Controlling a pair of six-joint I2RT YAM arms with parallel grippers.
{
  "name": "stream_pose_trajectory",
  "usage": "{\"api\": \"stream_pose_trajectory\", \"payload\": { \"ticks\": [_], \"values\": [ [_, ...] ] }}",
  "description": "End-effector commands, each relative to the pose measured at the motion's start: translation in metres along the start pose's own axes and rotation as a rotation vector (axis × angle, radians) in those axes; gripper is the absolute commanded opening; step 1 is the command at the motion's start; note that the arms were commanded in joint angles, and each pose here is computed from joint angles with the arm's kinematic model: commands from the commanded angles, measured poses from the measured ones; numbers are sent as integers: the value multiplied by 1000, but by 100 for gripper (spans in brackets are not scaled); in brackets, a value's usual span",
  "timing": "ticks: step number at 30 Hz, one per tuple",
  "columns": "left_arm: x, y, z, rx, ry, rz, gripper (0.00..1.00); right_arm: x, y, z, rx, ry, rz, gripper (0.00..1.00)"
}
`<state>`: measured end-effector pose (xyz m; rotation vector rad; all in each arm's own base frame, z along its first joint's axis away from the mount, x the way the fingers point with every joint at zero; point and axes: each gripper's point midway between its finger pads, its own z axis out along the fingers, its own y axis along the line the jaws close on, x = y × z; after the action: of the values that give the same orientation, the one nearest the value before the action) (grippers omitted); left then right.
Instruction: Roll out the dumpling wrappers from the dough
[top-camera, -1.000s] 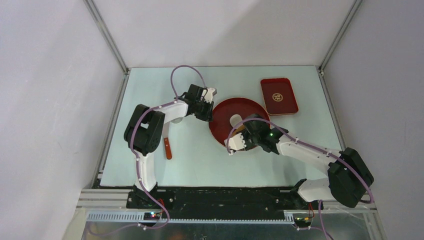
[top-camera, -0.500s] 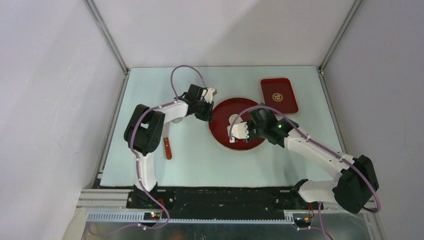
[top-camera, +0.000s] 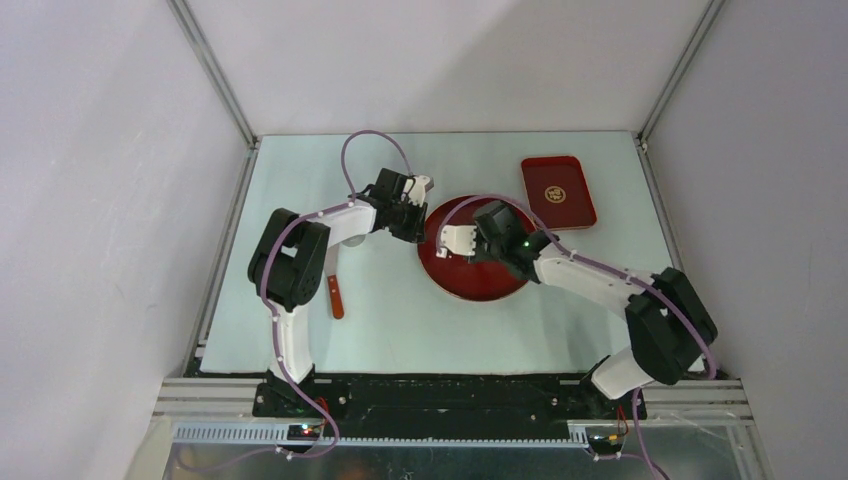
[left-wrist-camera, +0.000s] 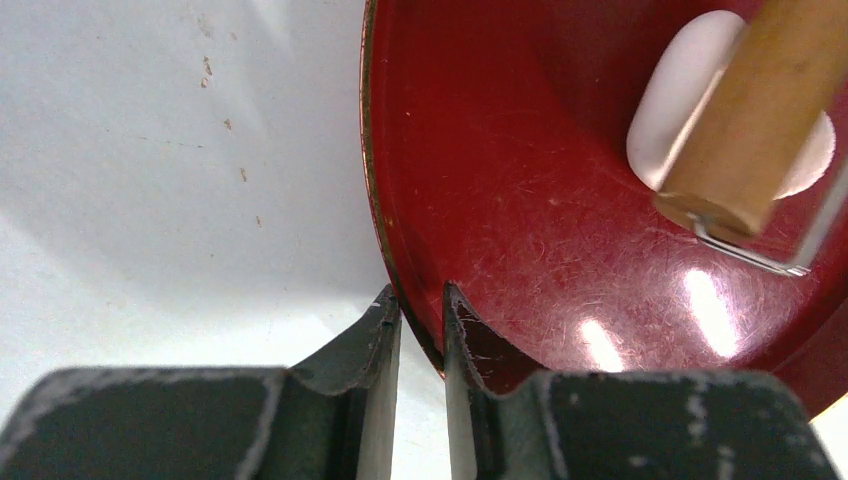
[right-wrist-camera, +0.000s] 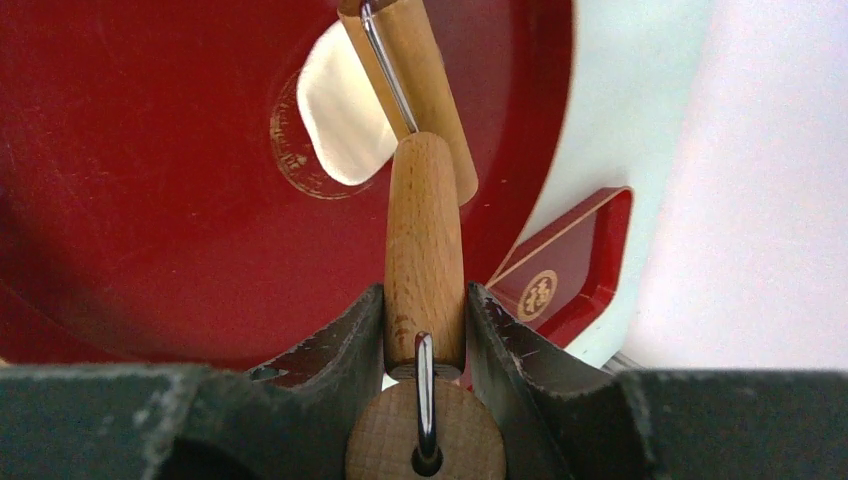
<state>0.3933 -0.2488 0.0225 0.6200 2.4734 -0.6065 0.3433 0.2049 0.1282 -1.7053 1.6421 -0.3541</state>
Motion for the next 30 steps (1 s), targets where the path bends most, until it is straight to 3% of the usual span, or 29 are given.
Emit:
{"api": "stream_pose_trajectory", "payload": {
  "ticks": [1, 15, 30],
  "values": [
    [1, 7, 3, -13, 5, 5, 24, -2, -2, 13, 53, 18, -28, 0],
    [1, 7, 3, -13, 4, 2, 24, 46, 129, -2, -368, 136, -206, 0],
    [1, 8, 2, -15, 3, 2, 24, 65, 164, -19, -490, 203, -249, 0]
  ]
}}
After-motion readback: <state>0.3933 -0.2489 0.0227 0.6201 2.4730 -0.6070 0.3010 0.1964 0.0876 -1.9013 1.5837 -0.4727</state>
